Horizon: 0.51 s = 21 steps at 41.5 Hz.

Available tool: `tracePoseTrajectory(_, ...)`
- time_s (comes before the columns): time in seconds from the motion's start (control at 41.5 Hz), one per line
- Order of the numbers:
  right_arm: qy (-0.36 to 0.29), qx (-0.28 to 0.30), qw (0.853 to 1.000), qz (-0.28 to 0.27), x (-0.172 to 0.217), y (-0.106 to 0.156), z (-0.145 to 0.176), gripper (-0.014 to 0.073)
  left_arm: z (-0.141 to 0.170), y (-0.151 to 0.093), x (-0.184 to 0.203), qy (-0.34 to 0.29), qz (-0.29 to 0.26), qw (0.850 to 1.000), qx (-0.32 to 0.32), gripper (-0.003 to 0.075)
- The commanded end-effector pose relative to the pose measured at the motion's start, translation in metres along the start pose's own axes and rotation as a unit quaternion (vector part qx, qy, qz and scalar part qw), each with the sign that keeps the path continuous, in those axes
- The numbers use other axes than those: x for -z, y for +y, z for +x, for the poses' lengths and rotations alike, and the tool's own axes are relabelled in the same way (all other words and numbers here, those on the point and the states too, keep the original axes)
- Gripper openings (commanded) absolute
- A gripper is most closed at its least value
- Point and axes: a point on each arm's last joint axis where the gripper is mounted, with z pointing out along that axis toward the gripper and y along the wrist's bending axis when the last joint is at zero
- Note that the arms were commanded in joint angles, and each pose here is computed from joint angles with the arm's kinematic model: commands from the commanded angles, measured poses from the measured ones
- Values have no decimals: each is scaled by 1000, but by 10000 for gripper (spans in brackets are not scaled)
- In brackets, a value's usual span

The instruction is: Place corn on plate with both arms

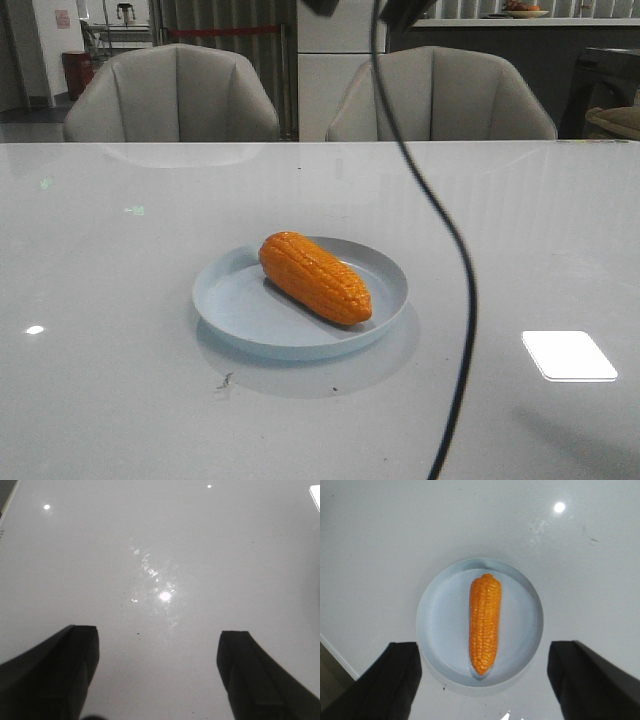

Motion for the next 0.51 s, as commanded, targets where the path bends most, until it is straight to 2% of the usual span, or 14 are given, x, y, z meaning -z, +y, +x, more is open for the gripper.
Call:
tracePoseTrajectory(0.0, -74, -3, 997, 25, 64, -2, -1, 623, -15, 2, 7, -53, -4, 999, 4, 546)
tracePoseTrajectory(0.145, -102, -25, 992, 73, 112, -20, 14, 623, -15, 2, 7, -53, -4, 999, 4, 546)
tracePoseTrajectory(0.289, -161, -50, 978, 123, 151, -28, 41, 623, -15, 2, 7, -53, -4, 999, 4, 546)
tracePoseTrajectory(0.482, -218, -96, 952, 190, 165, -33, 104, 623, -15, 2, 7, -53, -4, 999, 4, 546)
